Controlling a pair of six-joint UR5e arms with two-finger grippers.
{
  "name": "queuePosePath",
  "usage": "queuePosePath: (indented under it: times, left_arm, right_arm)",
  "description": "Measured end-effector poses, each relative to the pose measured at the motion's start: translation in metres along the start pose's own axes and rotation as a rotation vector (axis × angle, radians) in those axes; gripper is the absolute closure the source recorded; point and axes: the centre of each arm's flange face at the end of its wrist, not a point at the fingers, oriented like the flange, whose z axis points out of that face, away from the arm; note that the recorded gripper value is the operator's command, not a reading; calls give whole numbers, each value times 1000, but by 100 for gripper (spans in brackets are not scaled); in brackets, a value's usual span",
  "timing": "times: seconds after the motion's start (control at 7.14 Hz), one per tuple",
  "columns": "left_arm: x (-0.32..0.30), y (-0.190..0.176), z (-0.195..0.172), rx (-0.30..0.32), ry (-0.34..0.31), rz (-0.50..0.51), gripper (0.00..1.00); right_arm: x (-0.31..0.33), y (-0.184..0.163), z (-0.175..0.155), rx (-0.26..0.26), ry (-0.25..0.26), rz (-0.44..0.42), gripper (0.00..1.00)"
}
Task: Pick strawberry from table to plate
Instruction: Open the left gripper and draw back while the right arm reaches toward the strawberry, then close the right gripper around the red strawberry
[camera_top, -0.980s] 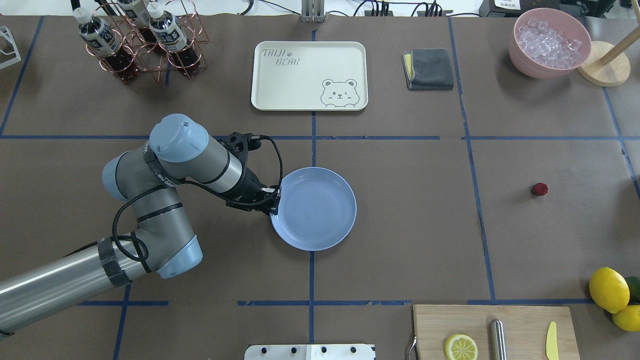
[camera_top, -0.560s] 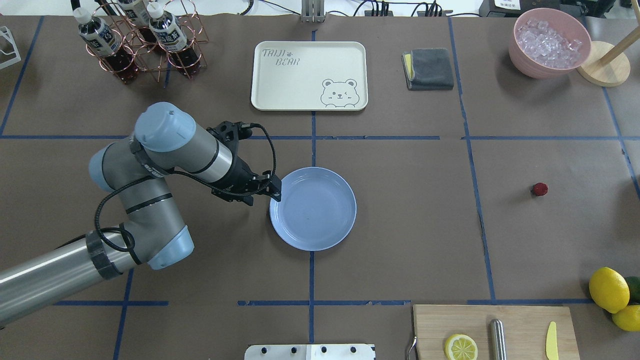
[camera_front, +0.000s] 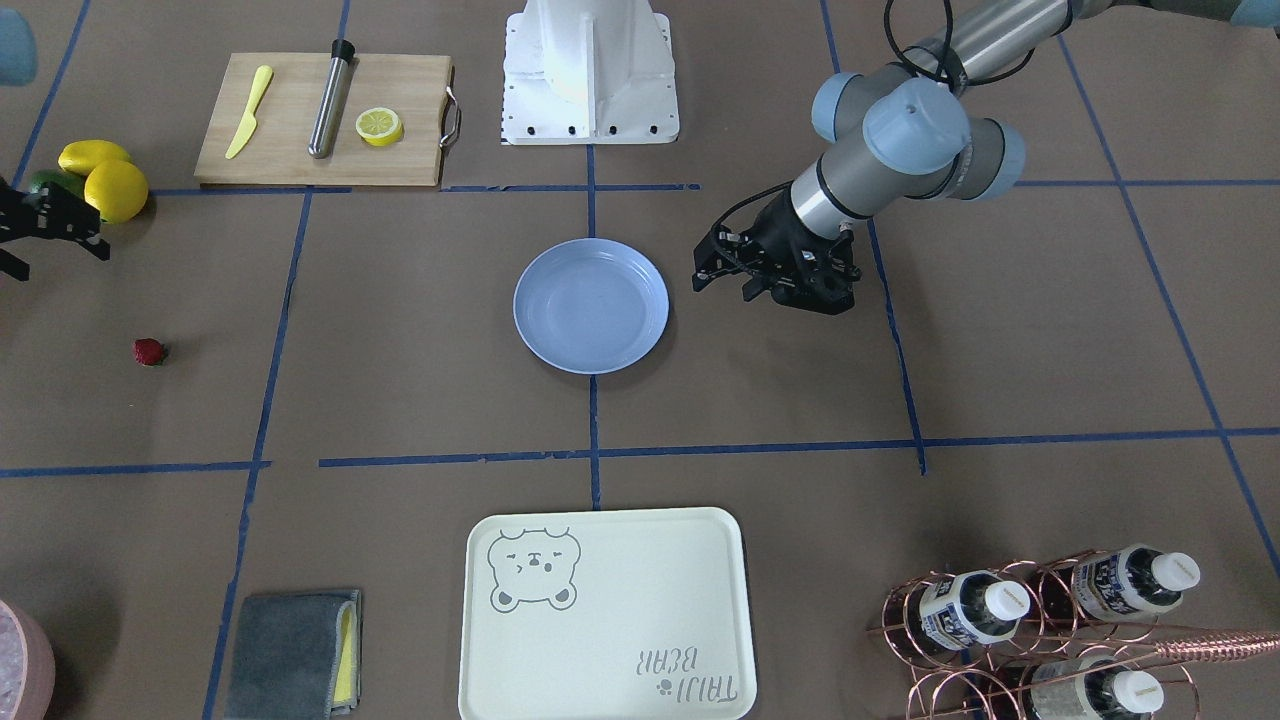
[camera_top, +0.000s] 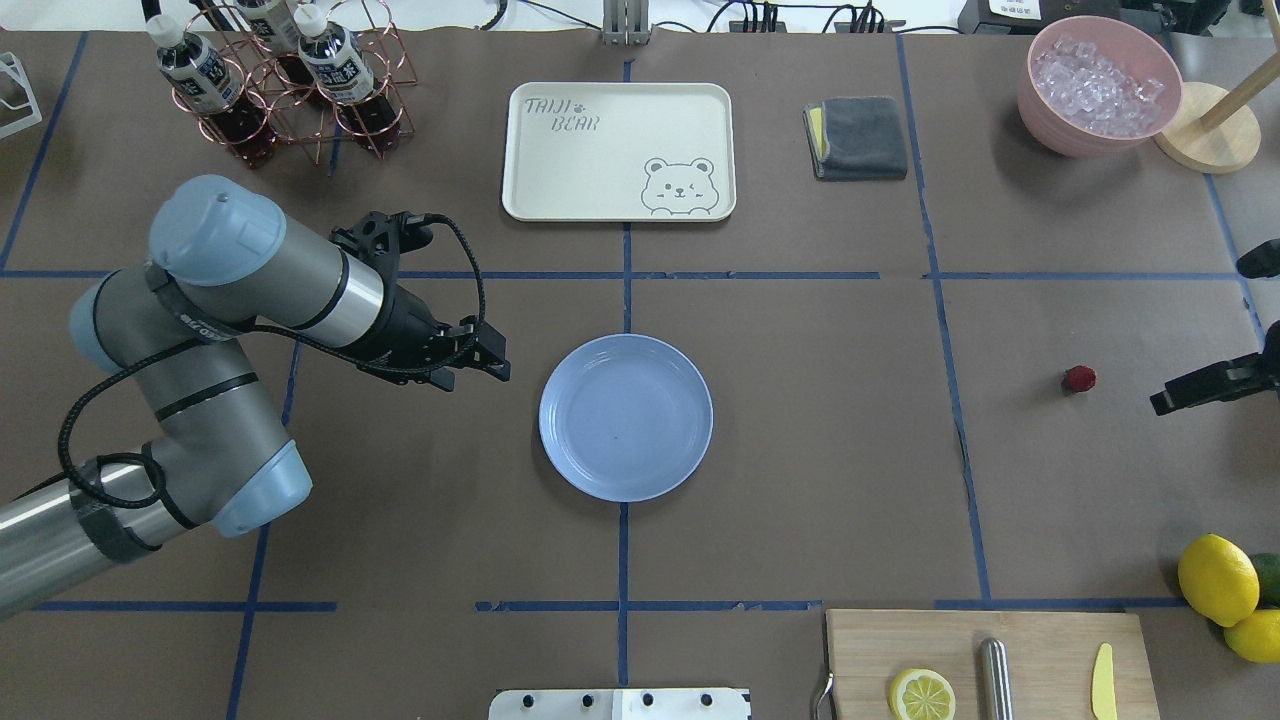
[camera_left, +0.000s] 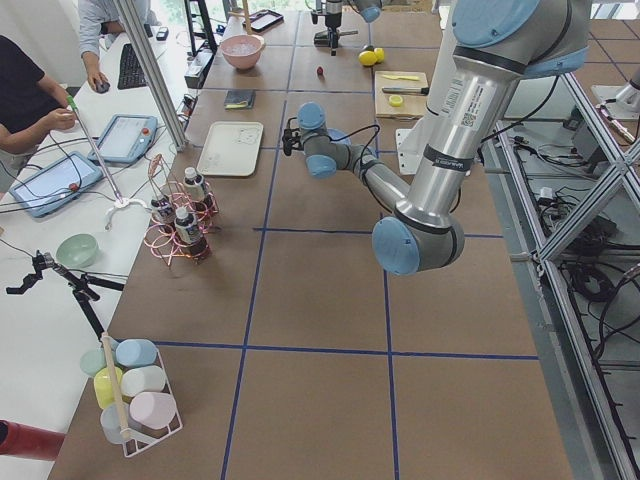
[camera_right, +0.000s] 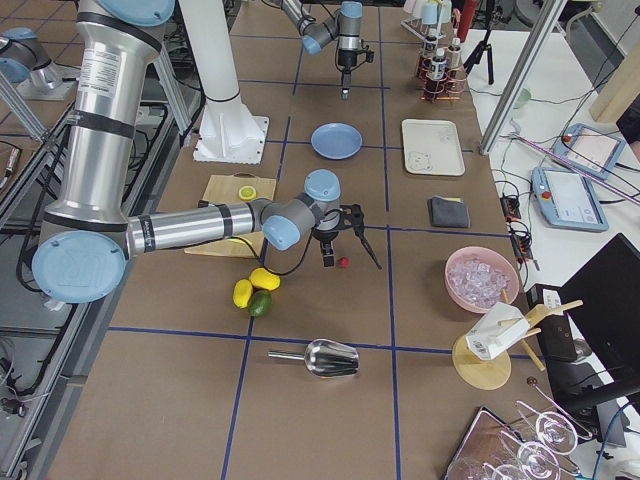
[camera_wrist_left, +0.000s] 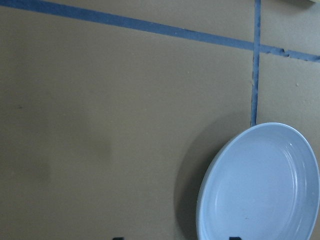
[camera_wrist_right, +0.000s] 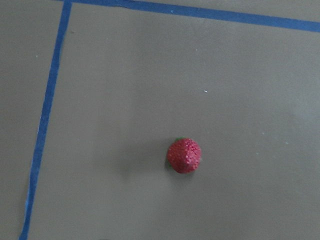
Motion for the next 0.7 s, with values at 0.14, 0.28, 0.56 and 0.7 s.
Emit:
queuePosePath:
  times: [0.14, 0.28, 0.56, 0.7]
  left_arm:
    - [-19, 1, -14, 14, -10, 19, 25]
    - [-35, 3, -24, 23, -20, 42, 25]
    - [-52, 0, -38, 43, -33, 54, 25]
    - [-59, -2, -41, 49, -41, 59, 24]
  right_arm:
    - [-11, -7, 20, 20, 12, 35, 0]
    - [-13, -11, 32, 25, 25, 56, 0]
    - [-3, -13, 48, 25, 57, 83, 8]
    - [4, -14, 56, 20, 73, 94, 8]
